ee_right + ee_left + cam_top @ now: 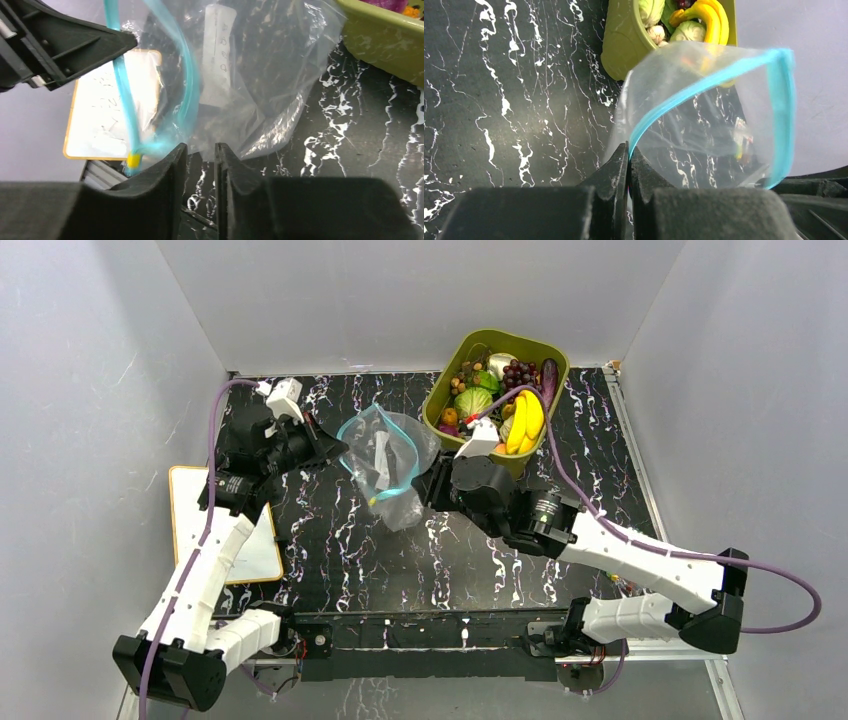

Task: Place the food in the zip-top bag and seal the zipper
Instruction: Open the zipper of the food storage bag.

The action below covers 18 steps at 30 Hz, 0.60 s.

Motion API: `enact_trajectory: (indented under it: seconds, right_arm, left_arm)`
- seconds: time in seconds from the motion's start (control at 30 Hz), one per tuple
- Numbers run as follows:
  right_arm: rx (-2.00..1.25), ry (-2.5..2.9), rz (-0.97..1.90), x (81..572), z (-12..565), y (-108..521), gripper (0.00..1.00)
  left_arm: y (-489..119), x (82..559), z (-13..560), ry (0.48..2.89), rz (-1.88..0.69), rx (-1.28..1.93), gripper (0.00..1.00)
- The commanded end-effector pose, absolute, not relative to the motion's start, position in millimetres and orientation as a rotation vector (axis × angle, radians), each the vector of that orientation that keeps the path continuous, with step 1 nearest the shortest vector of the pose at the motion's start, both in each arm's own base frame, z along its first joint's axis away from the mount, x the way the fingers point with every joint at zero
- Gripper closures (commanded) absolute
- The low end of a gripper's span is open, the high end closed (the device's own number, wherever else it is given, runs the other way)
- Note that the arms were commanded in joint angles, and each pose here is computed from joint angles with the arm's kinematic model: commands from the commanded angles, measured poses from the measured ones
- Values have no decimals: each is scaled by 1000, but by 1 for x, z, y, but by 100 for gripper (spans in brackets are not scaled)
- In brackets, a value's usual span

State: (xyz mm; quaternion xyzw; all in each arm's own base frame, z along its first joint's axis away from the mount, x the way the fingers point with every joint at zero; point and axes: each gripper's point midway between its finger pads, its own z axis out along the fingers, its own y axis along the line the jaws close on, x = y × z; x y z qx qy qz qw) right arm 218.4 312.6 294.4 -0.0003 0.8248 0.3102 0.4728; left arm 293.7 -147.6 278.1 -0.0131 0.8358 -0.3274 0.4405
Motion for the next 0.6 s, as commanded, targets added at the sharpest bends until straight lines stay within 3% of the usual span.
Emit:
enact_trajectory:
  seconds: [0.0,0.13,0.33,0.57]
  right_arm:
    - [34,1942,852,222,324,322,67]
    - [40,1898,862,230,353,331,39]
    - [55,1880,865,244,371,354,21]
    - [114,1873,674,279,349,366,22]
  left_arm:
    - [-149,300,301,2023,-812,19,100]
    - [-157,297,307,2002,-877,38,100]
    - [-161,289,311,2022,-919,28,100]
    - [-153,285,313,1998,-861,39,100]
